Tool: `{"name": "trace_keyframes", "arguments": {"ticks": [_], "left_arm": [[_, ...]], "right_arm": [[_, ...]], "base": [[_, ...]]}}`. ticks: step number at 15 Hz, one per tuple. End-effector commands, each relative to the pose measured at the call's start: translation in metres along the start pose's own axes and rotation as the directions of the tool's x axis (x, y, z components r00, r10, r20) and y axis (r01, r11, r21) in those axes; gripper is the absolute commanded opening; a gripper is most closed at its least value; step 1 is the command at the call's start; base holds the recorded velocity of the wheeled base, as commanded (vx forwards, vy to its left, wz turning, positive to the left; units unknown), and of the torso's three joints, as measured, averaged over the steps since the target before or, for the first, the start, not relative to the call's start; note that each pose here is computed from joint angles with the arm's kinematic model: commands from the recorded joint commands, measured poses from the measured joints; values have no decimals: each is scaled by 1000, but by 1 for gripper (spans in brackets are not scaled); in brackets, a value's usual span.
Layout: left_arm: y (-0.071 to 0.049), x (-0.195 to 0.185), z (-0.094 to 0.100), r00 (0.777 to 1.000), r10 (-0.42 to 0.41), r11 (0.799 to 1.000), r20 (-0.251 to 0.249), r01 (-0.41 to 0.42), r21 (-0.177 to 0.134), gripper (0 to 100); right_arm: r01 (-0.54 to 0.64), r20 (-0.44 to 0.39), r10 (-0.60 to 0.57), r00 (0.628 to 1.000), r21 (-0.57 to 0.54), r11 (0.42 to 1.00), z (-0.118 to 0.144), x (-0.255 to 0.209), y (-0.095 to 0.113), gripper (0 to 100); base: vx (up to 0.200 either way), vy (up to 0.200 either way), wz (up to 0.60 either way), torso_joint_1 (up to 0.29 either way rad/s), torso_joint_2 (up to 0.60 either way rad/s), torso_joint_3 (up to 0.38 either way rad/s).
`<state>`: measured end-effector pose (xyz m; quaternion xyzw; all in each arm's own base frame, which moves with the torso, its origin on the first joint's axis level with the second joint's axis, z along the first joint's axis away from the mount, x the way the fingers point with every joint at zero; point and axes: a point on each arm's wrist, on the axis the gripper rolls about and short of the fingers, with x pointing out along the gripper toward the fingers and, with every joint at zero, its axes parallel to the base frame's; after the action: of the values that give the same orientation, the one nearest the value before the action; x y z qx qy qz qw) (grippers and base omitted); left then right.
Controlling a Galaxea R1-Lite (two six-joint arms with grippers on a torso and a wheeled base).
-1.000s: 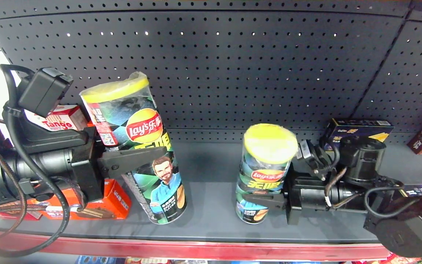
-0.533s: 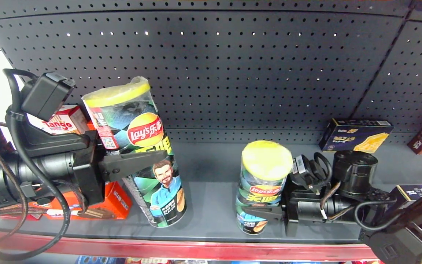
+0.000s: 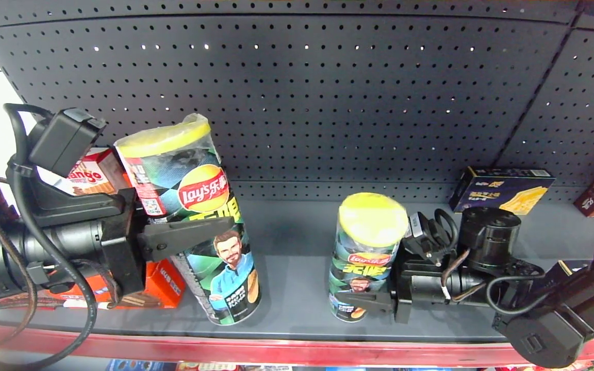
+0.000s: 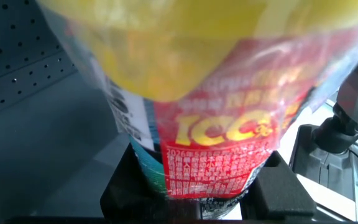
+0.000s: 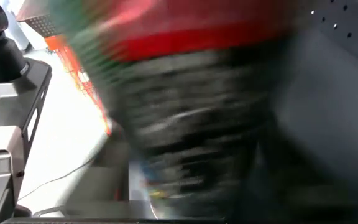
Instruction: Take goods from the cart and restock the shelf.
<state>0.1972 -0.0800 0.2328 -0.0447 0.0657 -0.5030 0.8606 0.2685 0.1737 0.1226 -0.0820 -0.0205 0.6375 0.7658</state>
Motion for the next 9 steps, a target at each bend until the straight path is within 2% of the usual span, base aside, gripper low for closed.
{"name": "trace_keyframes", "arguments": {"ticks": [1,5,9], "left_arm": [[-2,-3,-1,1000,1,1000,2,-1,1,0],[-5,-5,-2,1000,0,1000,3,0,2,0],[-9,-11,-6,1000,-1,1000,1,1,0,0]], "right_arm": [[7,-5,-7,1000,5,1000,-1,-4,0,100],[51,8,-51,999,-15,999,13,-29,9,100],[218,74,-213,974,-54,975,54,-94,24,100]], "base": [[0,0,0,0,0,0],[0,0,0,0,0,0],[0,0,0,0,0,0]]}}
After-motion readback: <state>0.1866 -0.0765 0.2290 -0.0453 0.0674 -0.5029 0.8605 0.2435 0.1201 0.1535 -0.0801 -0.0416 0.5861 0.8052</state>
